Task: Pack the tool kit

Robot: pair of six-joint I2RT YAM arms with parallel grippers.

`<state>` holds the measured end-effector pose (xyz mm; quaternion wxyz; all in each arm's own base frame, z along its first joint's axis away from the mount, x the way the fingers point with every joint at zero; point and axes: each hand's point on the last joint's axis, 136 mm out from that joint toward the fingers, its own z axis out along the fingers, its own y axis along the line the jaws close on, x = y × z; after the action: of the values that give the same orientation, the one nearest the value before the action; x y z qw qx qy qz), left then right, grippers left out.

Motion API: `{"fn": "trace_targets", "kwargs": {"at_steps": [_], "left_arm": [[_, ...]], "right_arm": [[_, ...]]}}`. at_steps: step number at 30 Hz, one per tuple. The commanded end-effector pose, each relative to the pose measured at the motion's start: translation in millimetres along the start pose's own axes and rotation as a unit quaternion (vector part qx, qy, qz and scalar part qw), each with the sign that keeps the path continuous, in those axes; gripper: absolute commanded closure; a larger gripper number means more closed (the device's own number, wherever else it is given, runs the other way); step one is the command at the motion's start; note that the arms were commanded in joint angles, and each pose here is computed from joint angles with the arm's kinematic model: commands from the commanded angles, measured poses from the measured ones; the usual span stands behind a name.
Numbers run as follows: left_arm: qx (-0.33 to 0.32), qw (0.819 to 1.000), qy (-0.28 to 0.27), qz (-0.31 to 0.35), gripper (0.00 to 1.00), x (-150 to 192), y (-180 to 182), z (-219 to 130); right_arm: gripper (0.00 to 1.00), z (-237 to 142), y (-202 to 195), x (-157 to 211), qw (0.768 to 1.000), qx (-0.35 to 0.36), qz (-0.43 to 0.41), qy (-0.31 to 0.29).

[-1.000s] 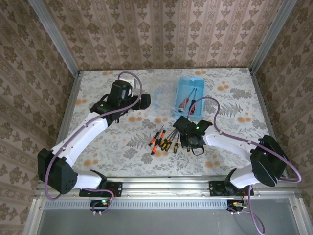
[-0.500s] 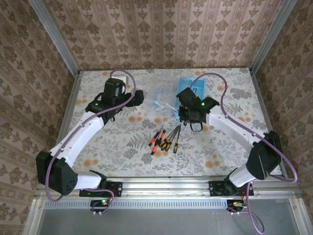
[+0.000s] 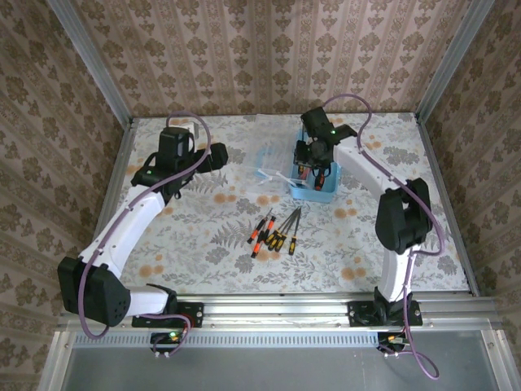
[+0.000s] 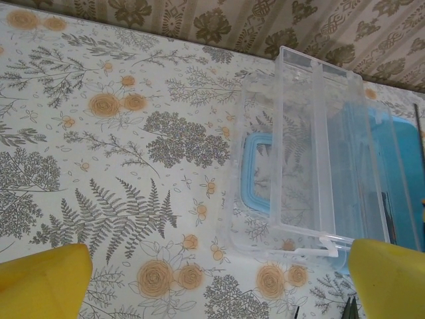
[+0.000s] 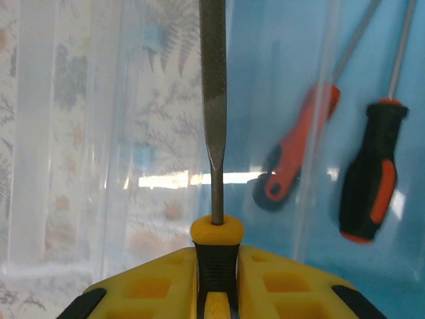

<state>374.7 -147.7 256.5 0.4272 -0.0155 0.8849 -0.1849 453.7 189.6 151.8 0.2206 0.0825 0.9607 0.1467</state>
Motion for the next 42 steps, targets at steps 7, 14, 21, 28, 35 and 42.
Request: {"fn": "trace_targets", "kwargs": {"at_steps": [7, 14, 21, 28, 35, 42], "left_arm": [[0.018, 1.0, -0.001, -0.017, 0.0, -2.3, -2.9, 0.3], [0.029, 0.999, 0.004, -0.027, 0.0, -1.8, -4.3, 2.0], [0.037, 0.999, 0.008, -0.032, 0.0, -0.3, -6.4, 3.9], [0.036, 0.999, 0.009, -0.031, 0.0, 0.6, -6.4, 3.8], [0.063, 0.998, 0.029, -0.005, 0.0, 15.3, -30.5, 9.2], [0.079, 0.995, 0.059, 0.026, 0.0, 38.6, -56.5, 15.9]], "right_arm": [[0.77, 42.4, 26.4, -19.0, 0.998, -0.046, 0.013, 0.029], [0.71, 47.1, 37.3, -17.5, 0.995, -0.091, 0.027, 0.031], [0.65, 27.9, 39.7, -19.4, 0.994, -0.101, 0.026, 0.021], [0.64, -38.6, 40.9, -21.5, 0.993, -0.113, 0.006, -0.035], [0.62, -56.7, 4.6, 80.1, 0.997, -0.08, -0.014, -0.014], [0.56, -43.3, -28.8, 199.5, 0.999, 0.02, -0.032, 0.023]]}}
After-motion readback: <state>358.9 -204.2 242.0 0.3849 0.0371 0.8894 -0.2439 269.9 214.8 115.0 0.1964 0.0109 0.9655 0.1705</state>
